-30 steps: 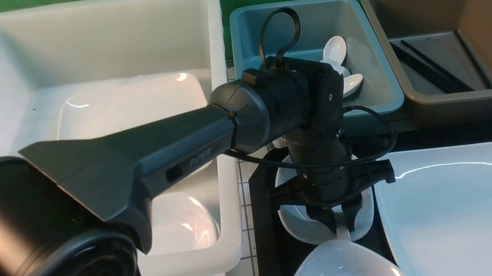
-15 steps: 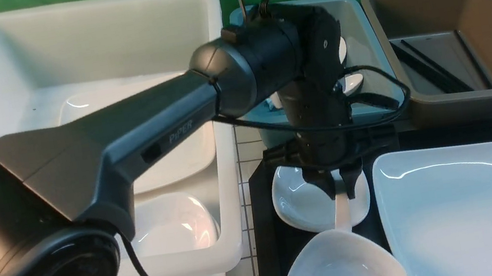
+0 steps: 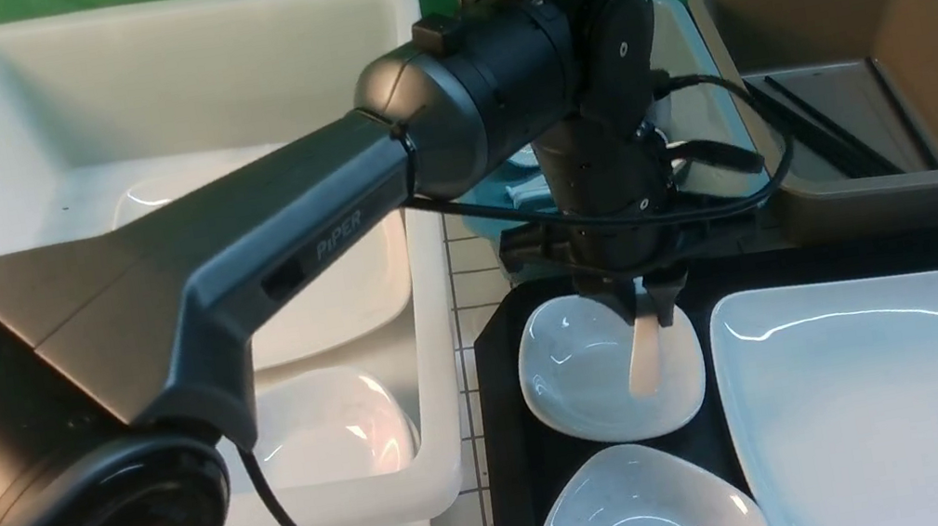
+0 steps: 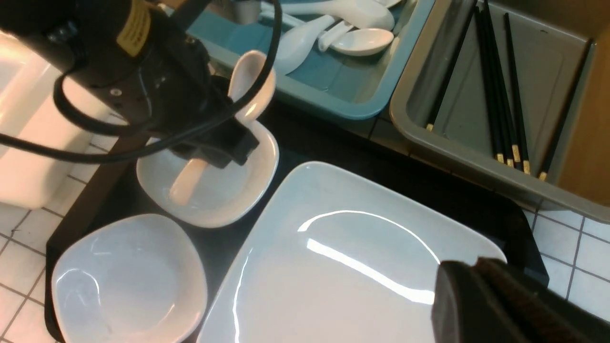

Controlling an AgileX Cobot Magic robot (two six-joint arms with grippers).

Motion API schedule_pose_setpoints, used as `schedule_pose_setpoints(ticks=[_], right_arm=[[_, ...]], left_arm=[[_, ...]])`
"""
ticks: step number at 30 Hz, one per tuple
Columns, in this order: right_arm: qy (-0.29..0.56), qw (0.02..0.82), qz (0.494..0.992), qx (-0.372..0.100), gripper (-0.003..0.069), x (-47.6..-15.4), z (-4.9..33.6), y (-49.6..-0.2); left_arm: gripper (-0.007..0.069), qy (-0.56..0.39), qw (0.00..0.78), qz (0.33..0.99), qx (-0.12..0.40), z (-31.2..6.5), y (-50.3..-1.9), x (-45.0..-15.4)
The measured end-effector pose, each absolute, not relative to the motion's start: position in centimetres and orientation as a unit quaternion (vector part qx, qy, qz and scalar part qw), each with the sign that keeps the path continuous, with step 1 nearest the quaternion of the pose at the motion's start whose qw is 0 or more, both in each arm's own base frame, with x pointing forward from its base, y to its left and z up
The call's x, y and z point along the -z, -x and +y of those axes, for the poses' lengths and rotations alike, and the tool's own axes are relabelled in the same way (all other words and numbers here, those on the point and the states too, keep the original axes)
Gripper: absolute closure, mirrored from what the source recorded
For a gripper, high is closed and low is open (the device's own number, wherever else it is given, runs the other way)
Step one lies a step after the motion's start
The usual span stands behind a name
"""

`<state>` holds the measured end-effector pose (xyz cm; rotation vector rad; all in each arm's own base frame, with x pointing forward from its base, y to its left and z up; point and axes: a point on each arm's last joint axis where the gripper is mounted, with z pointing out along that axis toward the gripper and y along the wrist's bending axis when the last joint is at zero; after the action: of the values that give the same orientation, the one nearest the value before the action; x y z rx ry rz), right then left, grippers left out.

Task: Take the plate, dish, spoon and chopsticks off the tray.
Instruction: Use the left arm to put the soup spoon into the small storage box in the middle

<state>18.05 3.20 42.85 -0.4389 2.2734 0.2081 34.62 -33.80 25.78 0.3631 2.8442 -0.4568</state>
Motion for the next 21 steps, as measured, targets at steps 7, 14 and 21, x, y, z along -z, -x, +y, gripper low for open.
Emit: schedule_pose_setpoints(ticks=[7, 14, 21], right_arm=[[0.173, 0.397, 0.897, -0.082, 0.0571, -42.9, 3.2, -18.1], [0.174, 0.396, 0.898, -0.082, 0.0571, -42.8, 3.2, -18.0], [0.174, 0.396, 0.898, -0.082, 0.0569, -42.8, 3.2, -18.0]], left_arm=[[0.0575, -0.135, 0.293, 0.928, 0.188, -33.5, -37.7, -31.1], [0.0571, -0.101, 0.412, 0.88, 0.212, -31.0, -42.9, -31.4], [0.0417, -0.086, 0.404, 0.89, 0.192, -29.8, -45.4, -27.9]])
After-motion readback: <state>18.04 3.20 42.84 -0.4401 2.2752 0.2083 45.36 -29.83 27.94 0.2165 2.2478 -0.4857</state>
